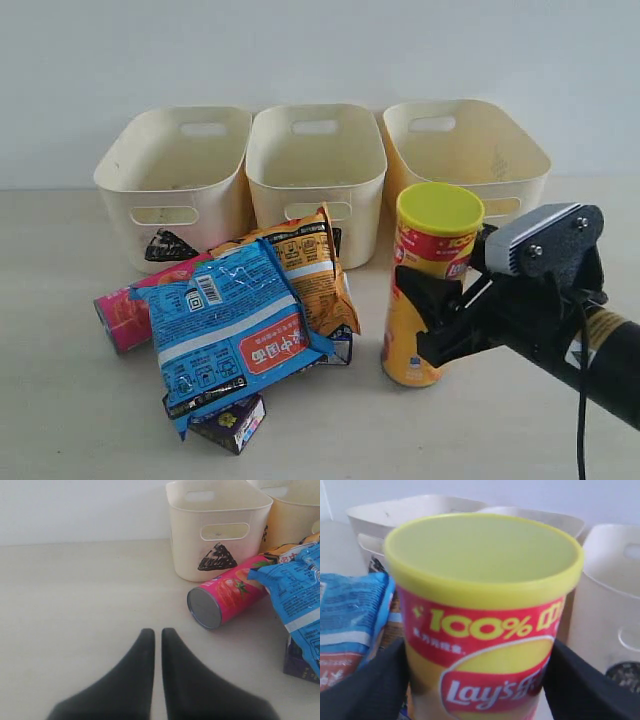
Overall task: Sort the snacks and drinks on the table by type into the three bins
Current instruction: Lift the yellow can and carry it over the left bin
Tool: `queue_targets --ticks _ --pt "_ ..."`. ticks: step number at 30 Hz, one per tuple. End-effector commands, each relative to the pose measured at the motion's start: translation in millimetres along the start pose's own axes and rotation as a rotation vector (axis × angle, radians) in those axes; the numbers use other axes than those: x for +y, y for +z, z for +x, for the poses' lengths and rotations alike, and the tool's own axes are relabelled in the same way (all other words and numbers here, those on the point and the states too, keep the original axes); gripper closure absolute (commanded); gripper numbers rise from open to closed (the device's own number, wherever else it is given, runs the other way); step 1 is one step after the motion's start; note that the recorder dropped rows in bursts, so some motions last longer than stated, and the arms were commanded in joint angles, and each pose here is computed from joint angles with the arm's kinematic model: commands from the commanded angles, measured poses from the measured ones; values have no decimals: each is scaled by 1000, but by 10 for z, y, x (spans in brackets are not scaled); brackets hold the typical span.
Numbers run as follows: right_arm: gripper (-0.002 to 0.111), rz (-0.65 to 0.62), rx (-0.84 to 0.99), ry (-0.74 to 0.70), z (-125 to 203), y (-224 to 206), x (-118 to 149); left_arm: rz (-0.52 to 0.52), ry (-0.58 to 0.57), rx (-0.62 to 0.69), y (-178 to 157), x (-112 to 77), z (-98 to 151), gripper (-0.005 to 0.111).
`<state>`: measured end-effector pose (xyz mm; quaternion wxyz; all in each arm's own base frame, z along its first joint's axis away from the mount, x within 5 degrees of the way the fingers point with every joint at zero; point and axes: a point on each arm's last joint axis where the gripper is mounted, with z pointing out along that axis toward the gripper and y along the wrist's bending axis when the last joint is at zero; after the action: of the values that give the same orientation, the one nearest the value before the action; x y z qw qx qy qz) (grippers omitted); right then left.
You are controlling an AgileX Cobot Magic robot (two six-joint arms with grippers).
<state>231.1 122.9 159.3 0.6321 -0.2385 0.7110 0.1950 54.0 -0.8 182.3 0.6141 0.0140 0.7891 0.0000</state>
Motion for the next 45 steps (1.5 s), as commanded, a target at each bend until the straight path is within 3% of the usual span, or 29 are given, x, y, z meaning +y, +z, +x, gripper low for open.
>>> queue_targets --ticks 1,7,10,17,27,33,45 --pt "107 -58 -142 -36 -188 -27 61 -2 -10 -19 -5 1 -23 102" --pt "107 -63 -305 -52 -606 -15 47 -2 -10 -19 -5 1 -23 102" --pt "107 -106 -431 -53 -1028 132 61 -2 -10 -19 -5 1 -23 102" --pt "107 -135 -343 -60 -1459 809 187 -2 -10 -19 -5 1 -23 102" --pt "107 -210 -396 -24 -1498 1895 375 -2 -10 -19 -5 1 -23 102" --pt "107 -199 -389 -23 -1407 2338 366 -2 -10 -19 -5 1 -23 102" --pt "107 -191 -320 -30 -1249 2599 360 -2 -10 -19 -5 1 -23 102"
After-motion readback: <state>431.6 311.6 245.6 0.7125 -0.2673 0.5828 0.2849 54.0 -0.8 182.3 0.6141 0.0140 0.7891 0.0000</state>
